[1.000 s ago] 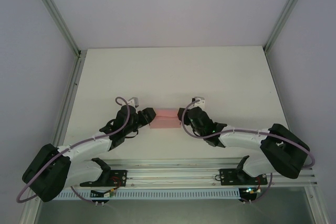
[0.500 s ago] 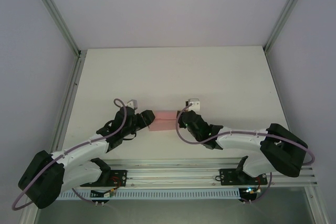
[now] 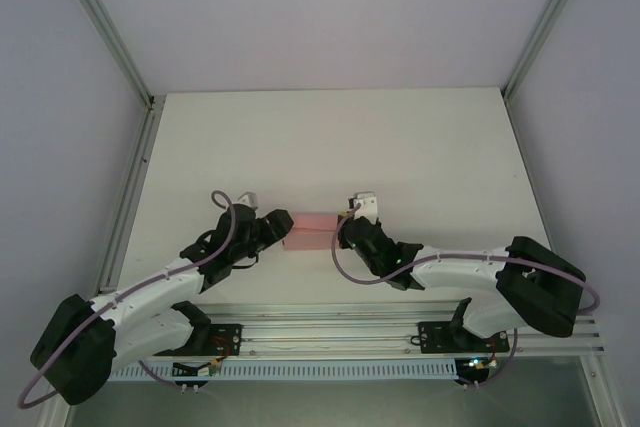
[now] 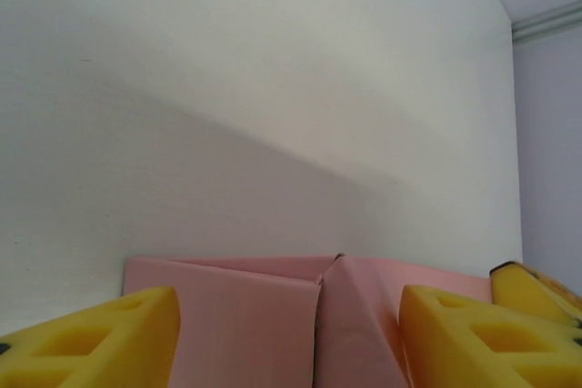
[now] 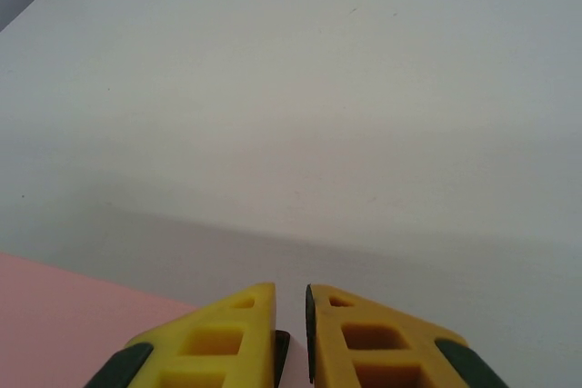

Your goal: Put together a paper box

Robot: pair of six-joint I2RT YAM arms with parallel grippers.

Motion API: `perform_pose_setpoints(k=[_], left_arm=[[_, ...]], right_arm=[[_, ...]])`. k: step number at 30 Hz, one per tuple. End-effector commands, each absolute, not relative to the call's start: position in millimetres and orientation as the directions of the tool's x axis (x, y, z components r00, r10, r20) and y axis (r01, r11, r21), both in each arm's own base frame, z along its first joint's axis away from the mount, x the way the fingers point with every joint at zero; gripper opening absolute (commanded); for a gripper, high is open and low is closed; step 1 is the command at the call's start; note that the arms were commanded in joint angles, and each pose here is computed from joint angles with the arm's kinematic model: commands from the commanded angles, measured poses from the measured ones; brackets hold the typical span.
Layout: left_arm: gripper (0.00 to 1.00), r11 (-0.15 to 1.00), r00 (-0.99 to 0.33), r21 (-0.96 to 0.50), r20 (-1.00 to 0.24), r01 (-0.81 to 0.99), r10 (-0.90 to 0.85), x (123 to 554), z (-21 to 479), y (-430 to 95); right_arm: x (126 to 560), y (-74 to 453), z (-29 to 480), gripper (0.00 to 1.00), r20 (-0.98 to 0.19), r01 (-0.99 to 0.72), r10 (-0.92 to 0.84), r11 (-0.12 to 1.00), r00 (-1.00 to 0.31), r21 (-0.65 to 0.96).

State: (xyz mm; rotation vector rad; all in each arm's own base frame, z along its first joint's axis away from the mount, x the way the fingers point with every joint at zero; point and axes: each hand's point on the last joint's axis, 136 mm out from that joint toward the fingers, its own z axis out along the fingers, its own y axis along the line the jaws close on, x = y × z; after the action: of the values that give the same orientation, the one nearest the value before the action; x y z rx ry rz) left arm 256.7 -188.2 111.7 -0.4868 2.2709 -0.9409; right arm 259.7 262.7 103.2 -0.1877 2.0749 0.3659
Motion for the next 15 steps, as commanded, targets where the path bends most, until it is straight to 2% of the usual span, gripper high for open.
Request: perform_pose_setpoints(k=[1,5,9,10,13,15], left_arm=[[0.63,0.656,-0.686,-0.74,-0.402,-0.147,-0.607,259,114,-174],[0.64,0.602,-0.674,-0.789,-0.382,-0.118,-0.633,260,118,-175],[0.62,0.608,-0.726,-0.787,-0.359,-0.102,-0.586,255,109,-184],[0.59,0.614,-0.74,-0.782,-0.35,-0.106,-0.574,253,104,-185],[0.38,0.627,-0.747,-0.765,-0.327,-0.151,-0.579,248,88,-180],[0.36,0.621,-0.735,-0.763,-0.315,-0.181,-0.601,245,78,-173]], right_arm=[[212,195,5,0.16,-0.627,-0.338,-0.362,0.927,-0.69,-0.162],[212,197,6,0.16,-0.631,-0.345,-0.36,0.926,-0.688,-0.152],[213,203,9,0.16,-0.632,-0.356,-0.365,0.923,-0.683,-0.148],[214,204,10,0.16,-0.633,-0.359,-0.367,0.921,-0.681,-0.148],[214,204,12,0.16,-0.636,-0.361,-0.37,0.92,-0.677,-0.151],[214,204,14,0.16,-0.64,-0.357,-0.363,0.923,-0.678,-0.145]])
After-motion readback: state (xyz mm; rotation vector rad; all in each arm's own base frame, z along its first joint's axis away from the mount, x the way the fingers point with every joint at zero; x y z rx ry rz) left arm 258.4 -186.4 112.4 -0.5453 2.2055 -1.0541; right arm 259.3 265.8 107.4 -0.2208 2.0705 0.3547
